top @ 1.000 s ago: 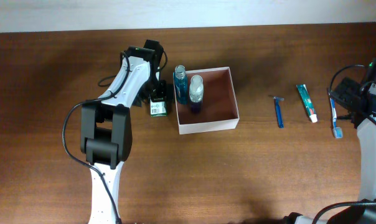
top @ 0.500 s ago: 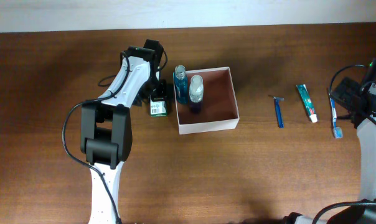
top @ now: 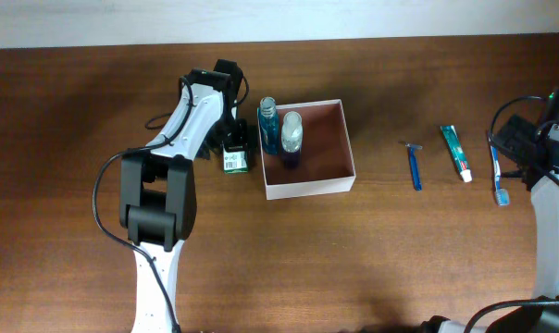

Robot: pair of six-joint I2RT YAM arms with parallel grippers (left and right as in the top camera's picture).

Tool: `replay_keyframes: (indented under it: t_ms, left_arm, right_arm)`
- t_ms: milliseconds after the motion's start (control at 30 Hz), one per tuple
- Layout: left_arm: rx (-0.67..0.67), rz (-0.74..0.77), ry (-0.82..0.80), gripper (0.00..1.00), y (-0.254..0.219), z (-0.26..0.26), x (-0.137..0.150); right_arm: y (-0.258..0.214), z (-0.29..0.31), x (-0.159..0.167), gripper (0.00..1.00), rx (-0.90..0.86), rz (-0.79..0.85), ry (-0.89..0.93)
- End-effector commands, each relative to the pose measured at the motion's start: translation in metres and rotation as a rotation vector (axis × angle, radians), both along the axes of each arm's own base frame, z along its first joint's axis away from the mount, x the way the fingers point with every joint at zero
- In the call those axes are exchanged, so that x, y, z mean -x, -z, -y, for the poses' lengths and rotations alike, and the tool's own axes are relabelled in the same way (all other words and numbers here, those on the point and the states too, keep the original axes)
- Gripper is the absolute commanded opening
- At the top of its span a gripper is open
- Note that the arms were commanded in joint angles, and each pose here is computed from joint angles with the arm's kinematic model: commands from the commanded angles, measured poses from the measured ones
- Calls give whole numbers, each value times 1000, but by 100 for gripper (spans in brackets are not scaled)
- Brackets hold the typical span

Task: Pack container
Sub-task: 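Lower the left gripper over the Dettol soap bar and grasp it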

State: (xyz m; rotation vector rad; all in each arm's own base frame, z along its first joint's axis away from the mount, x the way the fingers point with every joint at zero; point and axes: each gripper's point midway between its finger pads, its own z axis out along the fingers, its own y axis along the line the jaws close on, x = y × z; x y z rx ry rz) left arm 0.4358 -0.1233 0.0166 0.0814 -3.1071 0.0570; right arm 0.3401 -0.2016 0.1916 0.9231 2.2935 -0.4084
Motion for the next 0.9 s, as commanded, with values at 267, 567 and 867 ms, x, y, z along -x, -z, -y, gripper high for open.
replay_keyframes:
  t_ms: [267,567,867]
  left_arm:
    - [-17,-5,-13,99,5,-2,0]
    - [-28,-46,-13,99,20,-4,6]
    - [-31,-59,-13,99,25,-4,8]
  right_arm:
    - [-4,5,0,99,21,0,11]
    - [-4,5,0,99,21,0,11]
    - [-4,5,0,98,21,0,11]
